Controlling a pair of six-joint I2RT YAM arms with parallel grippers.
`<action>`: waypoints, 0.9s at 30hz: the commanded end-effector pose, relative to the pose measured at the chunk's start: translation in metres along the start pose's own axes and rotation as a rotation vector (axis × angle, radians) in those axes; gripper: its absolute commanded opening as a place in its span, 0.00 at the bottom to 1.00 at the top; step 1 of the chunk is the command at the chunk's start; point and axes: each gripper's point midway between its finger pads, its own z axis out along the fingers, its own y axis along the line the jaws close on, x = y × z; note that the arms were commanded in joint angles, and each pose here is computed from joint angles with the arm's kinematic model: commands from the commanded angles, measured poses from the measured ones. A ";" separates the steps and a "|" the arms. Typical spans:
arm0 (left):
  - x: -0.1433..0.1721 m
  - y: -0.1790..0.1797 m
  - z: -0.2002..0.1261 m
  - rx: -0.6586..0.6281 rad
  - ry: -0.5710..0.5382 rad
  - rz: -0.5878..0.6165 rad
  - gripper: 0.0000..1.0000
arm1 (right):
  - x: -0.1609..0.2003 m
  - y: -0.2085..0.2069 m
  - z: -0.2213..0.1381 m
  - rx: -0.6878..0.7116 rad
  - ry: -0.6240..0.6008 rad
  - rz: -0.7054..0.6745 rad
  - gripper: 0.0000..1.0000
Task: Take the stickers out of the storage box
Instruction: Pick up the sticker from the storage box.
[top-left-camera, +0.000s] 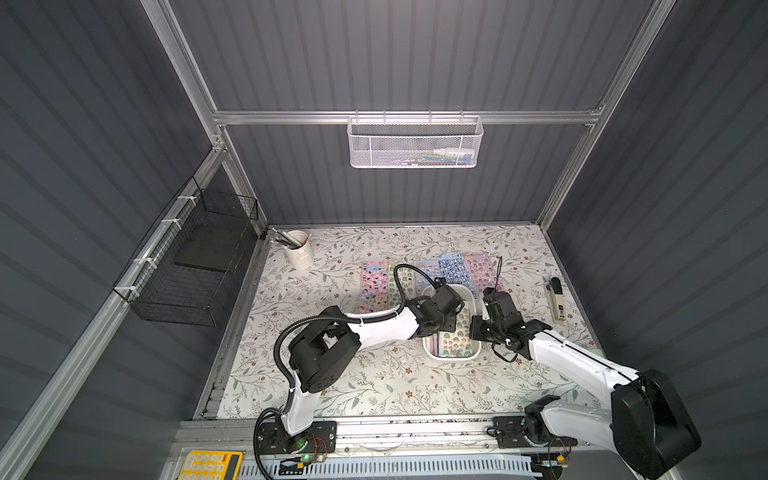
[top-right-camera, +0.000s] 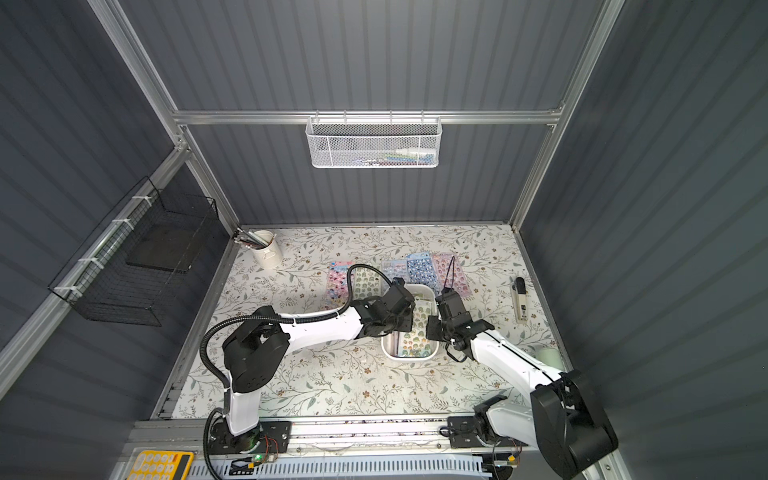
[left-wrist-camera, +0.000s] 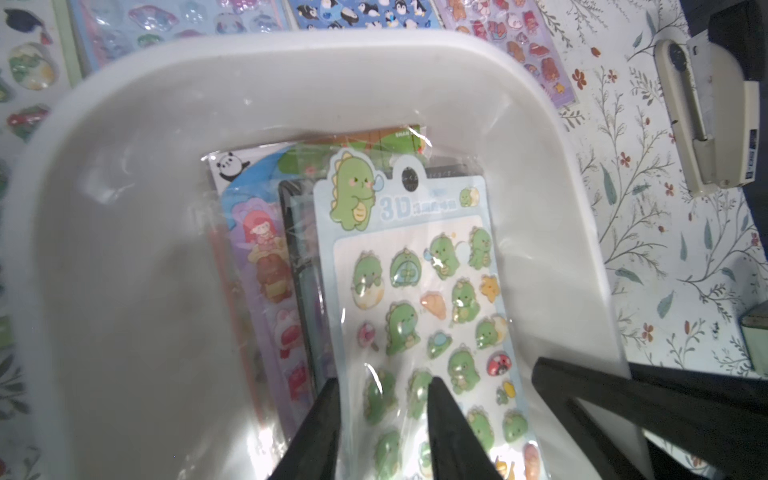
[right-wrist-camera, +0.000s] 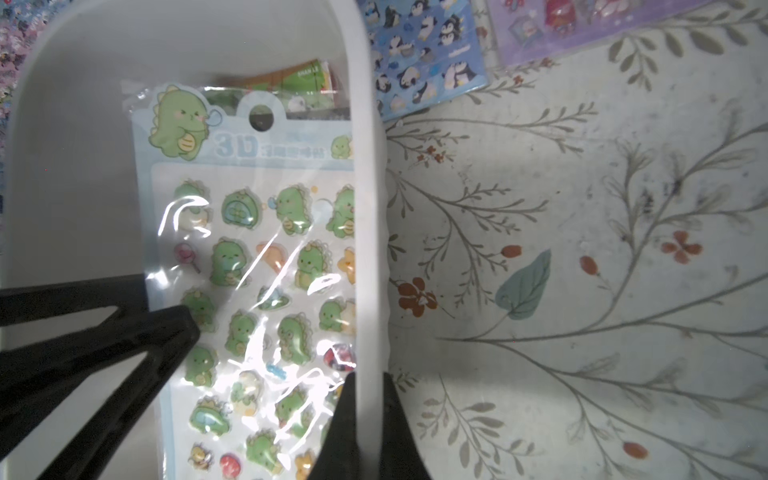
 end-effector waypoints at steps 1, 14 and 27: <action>-0.011 -0.019 -0.017 0.091 -0.028 0.019 0.34 | -0.011 0.008 -0.001 -0.031 -0.037 0.011 0.07; -0.018 -0.034 -0.025 0.158 -0.042 0.032 0.26 | -0.011 0.009 0.000 -0.031 -0.030 0.007 0.07; -0.016 -0.032 -0.019 0.132 -0.023 0.030 0.12 | -0.012 0.009 -0.001 -0.031 -0.033 0.006 0.07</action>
